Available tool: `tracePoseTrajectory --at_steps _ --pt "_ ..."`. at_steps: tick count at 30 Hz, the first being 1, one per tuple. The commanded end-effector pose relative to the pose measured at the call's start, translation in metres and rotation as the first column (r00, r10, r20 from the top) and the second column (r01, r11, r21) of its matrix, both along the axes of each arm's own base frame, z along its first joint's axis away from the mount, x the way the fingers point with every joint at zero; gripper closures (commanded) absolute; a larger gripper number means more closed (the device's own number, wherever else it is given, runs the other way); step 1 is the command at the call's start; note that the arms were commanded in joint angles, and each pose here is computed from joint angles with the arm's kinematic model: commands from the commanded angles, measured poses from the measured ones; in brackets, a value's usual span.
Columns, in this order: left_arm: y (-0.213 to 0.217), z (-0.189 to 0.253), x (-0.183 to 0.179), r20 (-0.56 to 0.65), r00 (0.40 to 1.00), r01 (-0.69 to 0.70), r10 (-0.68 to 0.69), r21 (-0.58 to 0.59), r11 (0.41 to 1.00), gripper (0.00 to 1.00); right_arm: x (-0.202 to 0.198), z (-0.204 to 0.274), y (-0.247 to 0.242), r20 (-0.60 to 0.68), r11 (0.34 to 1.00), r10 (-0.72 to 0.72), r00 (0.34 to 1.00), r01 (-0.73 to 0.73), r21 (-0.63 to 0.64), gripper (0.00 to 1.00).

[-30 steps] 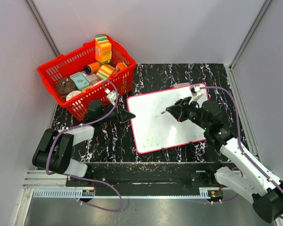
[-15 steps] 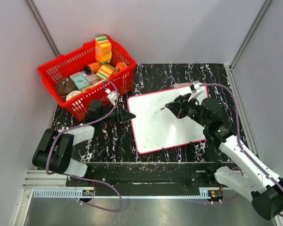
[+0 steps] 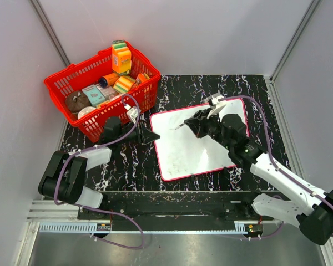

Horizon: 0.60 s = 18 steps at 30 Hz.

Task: Write a sentence on the whiteboard
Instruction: Write with the whiteboard marker on the whiteboard.

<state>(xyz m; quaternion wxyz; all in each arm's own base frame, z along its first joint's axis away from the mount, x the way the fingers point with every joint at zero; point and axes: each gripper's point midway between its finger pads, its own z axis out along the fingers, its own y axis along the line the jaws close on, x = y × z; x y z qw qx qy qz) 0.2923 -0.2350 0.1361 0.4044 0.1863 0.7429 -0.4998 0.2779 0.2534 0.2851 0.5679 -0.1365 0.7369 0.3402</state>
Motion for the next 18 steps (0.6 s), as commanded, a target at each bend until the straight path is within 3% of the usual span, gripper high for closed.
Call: tracePoseTrajectory --at_steps 1,18 --pt "-0.007 0.0 0.005 0.085 0.996 0.028 -0.031 0.035 0.999 1.0 0.015 0.042 0.002 0.145 0.996 -0.079 0.986 0.073 0.047 1.0" --pt "-0.007 0.0 0.006 0.085 0.996 0.028 -0.031 0.036 0.999 1.0 0.035 0.039 0.029 0.255 0.993 -0.115 0.96 0.105 0.053 1.0"
